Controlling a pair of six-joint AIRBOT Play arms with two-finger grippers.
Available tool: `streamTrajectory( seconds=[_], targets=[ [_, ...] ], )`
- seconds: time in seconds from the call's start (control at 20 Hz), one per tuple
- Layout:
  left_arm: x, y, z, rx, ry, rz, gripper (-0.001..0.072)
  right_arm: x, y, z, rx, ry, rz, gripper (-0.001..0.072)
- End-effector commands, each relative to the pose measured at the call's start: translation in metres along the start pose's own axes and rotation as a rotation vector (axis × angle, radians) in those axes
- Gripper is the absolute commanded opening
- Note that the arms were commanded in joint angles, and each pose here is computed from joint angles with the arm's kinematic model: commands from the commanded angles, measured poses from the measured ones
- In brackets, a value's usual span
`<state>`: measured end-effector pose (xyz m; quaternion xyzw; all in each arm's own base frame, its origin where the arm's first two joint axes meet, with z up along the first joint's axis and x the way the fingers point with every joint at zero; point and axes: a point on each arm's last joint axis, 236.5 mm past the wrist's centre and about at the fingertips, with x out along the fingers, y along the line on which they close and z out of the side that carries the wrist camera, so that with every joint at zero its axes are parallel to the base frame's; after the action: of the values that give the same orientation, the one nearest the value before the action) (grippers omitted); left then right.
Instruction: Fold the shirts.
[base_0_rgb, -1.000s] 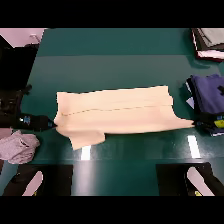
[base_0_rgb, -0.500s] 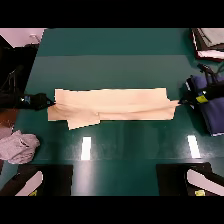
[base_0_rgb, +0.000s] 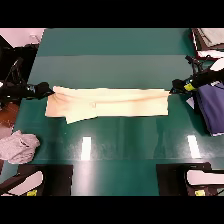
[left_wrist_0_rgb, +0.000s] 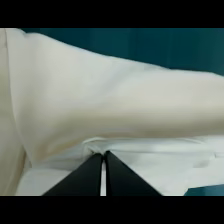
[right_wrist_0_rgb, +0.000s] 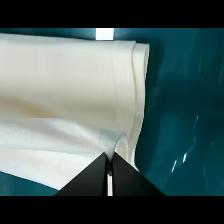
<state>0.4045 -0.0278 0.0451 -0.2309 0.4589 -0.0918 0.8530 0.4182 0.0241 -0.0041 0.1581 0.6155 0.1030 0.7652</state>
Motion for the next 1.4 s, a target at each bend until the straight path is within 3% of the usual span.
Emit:
streamTrajectory(
  seconds=[0.0,0.1,0.15,0.2,0.25,0.6,0.65,0.7,0.75,1.35],
  targets=[
    [0.002,0.009,0.033,-0.025,-0.131,0.026,0.0026,0.007,0.012,0.030,0.046,-0.085,0.065,0.0014],
    [0.000,0.006,0.046,-0.050,-0.187,0.012,0.0043,0.008,0.023,0.044,0.081,-0.150,0.123,0.0030],
    [-0.001,0.006,0.052,-0.060,-0.213,0.009,0.0328,0.008,0.027,0.049,0.098,-0.172,0.145,0.0186],
    [-0.002,0.005,0.057,-0.072,-0.235,0.003,0.0535,0.008,0.028,0.053,0.108,-0.191,0.153,0.0449],
    [-0.003,0.003,0.060,-0.081,-0.248,-0.005,0.0559,0.007,0.030,0.055,0.112,-0.195,0.163,0.0534],
    [-0.004,-0.027,0.006,-0.050,0.012,-0.101,0.0539,-0.011,-0.008,-0.012,0.098,0.068,0.229,0.0533],
    [-0.005,-0.029,-0.002,-0.049,0.044,-0.111,0.0473,-0.010,-0.013,-0.019,0.115,0.098,0.239,0.0532],
    [-0.005,-0.031,-0.009,-0.038,0.074,-0.120,0.0226,-0.008,-0.018,-0.025,0.133,0.129,0.249,0.0532],
    [-0.006,-0.033,-0.015,-0.023,0.099,-0.129,0.0040,-0.003,-0.022,-0.029,0.148,0.155,0.258,0.0532],
    [-0.008,-0.037,-0.032,-0.012,0.168,-0.149,0.0025,0.085,0.028,-0.040,0.108,0.295,0.379,0.0530]
  ],
)
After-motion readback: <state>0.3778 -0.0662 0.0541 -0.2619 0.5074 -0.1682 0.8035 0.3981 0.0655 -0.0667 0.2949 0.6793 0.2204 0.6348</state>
